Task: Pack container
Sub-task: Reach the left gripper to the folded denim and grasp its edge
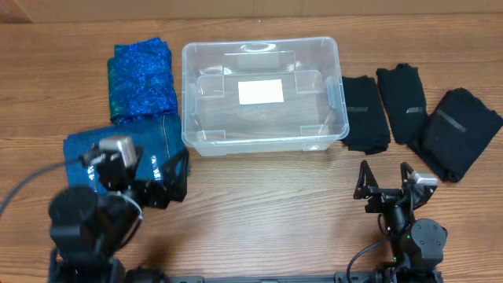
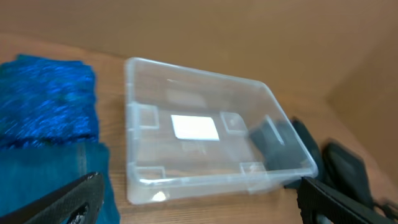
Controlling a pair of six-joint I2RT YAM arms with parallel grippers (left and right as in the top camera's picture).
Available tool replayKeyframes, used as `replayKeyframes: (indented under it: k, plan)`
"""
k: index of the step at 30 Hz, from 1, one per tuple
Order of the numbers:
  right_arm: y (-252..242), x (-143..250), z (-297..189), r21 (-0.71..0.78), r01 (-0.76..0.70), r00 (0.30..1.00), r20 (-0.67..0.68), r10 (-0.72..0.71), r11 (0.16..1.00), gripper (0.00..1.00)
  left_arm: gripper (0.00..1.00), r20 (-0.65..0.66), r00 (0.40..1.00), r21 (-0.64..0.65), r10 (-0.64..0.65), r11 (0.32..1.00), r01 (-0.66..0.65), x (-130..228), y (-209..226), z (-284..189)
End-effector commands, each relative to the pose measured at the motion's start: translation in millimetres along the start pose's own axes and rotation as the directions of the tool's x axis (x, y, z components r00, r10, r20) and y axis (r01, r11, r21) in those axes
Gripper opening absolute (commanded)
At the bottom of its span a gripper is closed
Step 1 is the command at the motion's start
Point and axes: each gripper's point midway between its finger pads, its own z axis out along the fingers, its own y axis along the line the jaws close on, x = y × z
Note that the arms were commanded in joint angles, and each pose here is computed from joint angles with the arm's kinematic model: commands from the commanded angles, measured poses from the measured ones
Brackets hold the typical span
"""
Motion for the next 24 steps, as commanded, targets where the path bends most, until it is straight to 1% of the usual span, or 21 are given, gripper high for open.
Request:
replayKeyframes:
  k: [1, 2, 3, 4, 7, 9, 10, 11, 13, 15, 16, 18, 20, 21, 24]
  plan:
    - [-1, -2, 0, 0.002, 0.001, 1.0, 0.013, -0.001, 1.0, 1.0, 1.0, -0.099, 0.989, -0.047, 0.114, 0.992, -0.119, -15, 6, 11]
    - [-1, -2, 0, 0.002, 0.001, 1.0, 0.013, -0.001, 1.0, 1.0, 1.0, -0.14, 0.99, -0.193, 0.034, 0.979, -0.061, -11, 34, 15]
    - [-1, -2, 0, 0.002, 0.001, 1.0, 0.013, -0.001, 1.0, 1.0, 1.0, -0.18, 0.981, -0.354, -0.071, 0.935, 0.003, -3, 67, 15]
    - [-1, -2, 0, 0.002, 0.001, 1.0, 0.013, -0.001, 1.0, 1.0, 1.0, -0.201, 0.97, -0.433, -0.135, 0.901, 0.035, 3, 86, 15]
    - [-1, -2, 0, 0.002, 0.001, 1.0, 0.013, -0.001, 1.0, 1.0, 1.0, -0.251, 0.914, -0.588, -0.319, 0.8, 0.118, 26, 141, 14]
    - [-1, -2, 0, 0.002, 0.001, 1.0, 0.013, -0.001, 1.0, 1.0, 1.0, -0.228, 0.866, -0.661, -0.446, 0.724, 0.198, 38, 176, 8]
    - [-1, -2, 0, 0.002, 0.001, 1.0, 0.013, -0.001, 1.0, 1.0, 1.0, -0.196, 0.833, -0.685, -0.517, 0.68, 0.262, 43, 193, 5]
    - [-1, -2, 0, 0.002, 0.001, 1.0, 0.013, -0.001, 1.0, 1.0, 1.0, -0.137, 0.772, -0.694, -0.621, 0.617, 0.372, 49, 216, 0]
    - [-1, -2, 0, 0.002, 0.001, 1.0, 0.013, -0.001, 1.0, 1.0, 1.0, -0.063, 0.712, -0.712, -0.7, 0.531, 0.459, 56, 246, -11]
    - [-1, -2, 0, 0.002, 0.001, 1.0, 0.013, -0.001, 1.0, 1.0, 1.0, 0.013, 0.621, -0.698, -0.784, 0.438, 0.567, 68, 278, -23]
    - [-1, -2, 0, 0.002, 0.001, 1.0, 0.013, -0.001, 1.0, 1.0, 1.0, 0.033, 0.581, -0.685, -0.813, 0.405, 0.606, 76, 295, -28]
    - [-1, -2, 0, 0.002, 0.001, 1.0, 0.013, -0.001, 1.0, 1.0, 1.0, 0.016, 0.505, -0.597, -0.863, 0.397, 0.697, 95, 322, -23]
    - [-1, -2, 0, 0.002, 0.001, 1.0, 0.013, -0.001, 1.0, 1.0, 1.0, -0.003, 0.476, -0.584, -0.88, 0.388, 0.713, 110, 336, -21]
    - [-1, -2, 0, 0.002, 0.001, 1.0, 0.013, -0.001, 1.0, 1.0, 1.0, -0.016, 0.474, -0.587, -0.881, 0.392, 0.709, 117, 342, -19]
    - [-1, -2, 0, 0.002, 0.001, 1.0, 0.013, -0.001, 1.0, 1.0, 1.0, -0.044, 0.494, -0.589, -0.869, 0.422, 0.689, 131, 359, -10]
